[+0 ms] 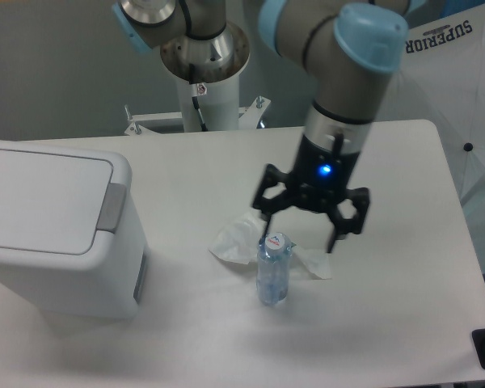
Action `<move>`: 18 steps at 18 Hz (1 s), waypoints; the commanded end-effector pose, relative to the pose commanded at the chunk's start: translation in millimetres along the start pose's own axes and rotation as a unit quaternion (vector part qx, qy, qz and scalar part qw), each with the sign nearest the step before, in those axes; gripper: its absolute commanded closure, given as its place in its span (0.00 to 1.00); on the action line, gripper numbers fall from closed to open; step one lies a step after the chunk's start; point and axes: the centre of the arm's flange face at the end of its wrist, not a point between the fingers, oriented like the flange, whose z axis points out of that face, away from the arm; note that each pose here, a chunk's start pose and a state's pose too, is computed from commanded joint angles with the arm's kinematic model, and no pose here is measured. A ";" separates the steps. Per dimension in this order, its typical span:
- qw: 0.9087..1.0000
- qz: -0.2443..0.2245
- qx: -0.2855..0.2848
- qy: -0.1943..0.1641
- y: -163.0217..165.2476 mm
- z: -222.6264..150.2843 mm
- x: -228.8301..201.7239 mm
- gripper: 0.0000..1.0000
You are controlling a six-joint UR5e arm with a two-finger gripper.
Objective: Open the trash can
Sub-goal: 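Move the gripper over the table toward the trash can lid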
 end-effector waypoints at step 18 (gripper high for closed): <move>0.998 -0.012 -0.020 0.063 26.8 24.5 94.6 0.00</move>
